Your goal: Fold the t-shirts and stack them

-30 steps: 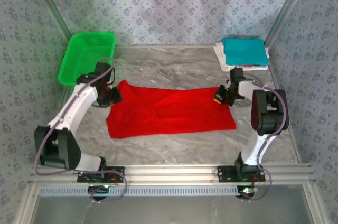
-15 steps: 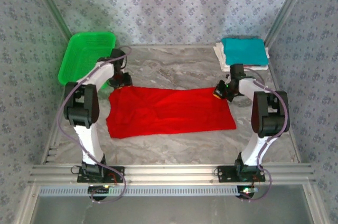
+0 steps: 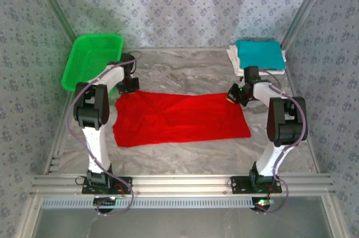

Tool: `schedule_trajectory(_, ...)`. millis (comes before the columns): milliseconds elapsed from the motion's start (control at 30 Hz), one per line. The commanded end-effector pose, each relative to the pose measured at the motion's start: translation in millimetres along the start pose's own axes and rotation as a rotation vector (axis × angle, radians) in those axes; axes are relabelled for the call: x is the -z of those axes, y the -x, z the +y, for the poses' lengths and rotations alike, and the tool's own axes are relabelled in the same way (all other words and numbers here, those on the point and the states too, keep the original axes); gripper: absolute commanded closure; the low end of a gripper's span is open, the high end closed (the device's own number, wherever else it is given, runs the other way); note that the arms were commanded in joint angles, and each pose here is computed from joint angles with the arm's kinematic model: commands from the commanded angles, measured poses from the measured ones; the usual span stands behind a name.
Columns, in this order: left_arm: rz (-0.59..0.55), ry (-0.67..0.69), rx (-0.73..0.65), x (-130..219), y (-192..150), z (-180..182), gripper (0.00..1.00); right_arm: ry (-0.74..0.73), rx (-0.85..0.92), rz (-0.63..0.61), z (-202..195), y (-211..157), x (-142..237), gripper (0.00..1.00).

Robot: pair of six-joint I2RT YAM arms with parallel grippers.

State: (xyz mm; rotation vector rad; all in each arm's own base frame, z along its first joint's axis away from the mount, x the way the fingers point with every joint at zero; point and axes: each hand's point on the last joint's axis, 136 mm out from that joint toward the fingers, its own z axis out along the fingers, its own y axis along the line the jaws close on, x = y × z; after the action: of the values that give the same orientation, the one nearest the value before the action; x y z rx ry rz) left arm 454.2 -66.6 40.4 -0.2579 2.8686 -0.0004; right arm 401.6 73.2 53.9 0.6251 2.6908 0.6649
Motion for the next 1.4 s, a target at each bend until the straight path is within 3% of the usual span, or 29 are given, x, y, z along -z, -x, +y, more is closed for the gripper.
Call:
schedule_trajectory(0, -0.082, 0.036, 0.014, 36.8, 10.3, 8.9, 1.0, -0.038, 0.006, -0.019, -7.1, 4.0, 4.5, 1.0)
schedule_trajectory(133, -0.104, 0.063, 0.04, 50.5, 3.4, 20.8, 1.0, -0.063, -0.032, -0.024, -21.6, 8.7, -1.5, 1.0)
schedule_trajectory(567, -0.015, 0.13, 0.106, 33.2, -25.9, 59.0, 1.0, -0.097, -0.177, -0.025, -64.8, 14.8, -14.5, 1.0)
schedule_trajectory(600, -0.024, 0.129, 0.106, 36.0, -24.3, 58.6, 0.9, -0.091, -0.176, -0.031, -64.2, 15.8, -13.6, 1.0)
schedule_trajectory(633, -0.032, 0.122, 0.104, 38.7, -22.3, 57.3, 0.72, -0.088, -0.175, -0.035, -63.2, 17.1, -12.6, 1.0)
schedule_trajectory(667, -0.04, 0.117, 0.103, 41.8, -20.4, 56.1, 0.64, -0.082, -0.173, -0.037, -61.5, 17.8, -11.9, 1.0)
schedule_trajectory(767, -0.073, 0.105, 0.098, 56.9, -12.9, 51.2, 0.52, -0.051, -0.146, -0.046, -50.1, 20.8, -6.7, 1.0)
schedule_trajectory(1033, -0.168, 0.051, 0.051, 95.2, -7.8, 14.5, 0.51, -0.026, 0.068, -0.085, 2.1, 17.1, 12.9, 1.0)
schedule_trajectory(1200, -0.124, -0.03, 0.052, 76.8, -19.9, -12.5, 0.6, -0.042, 0.153, -0.031, 23.4, 3.9, -6.9, 1.0)
schedule_trajectory(1367, -0.103, -0.049, 0.104, 54.2, -40.1, -13.6, 0.61, -0.04, 0.142, -0.018, 32.0, 10.6, -25.3, 1.0)
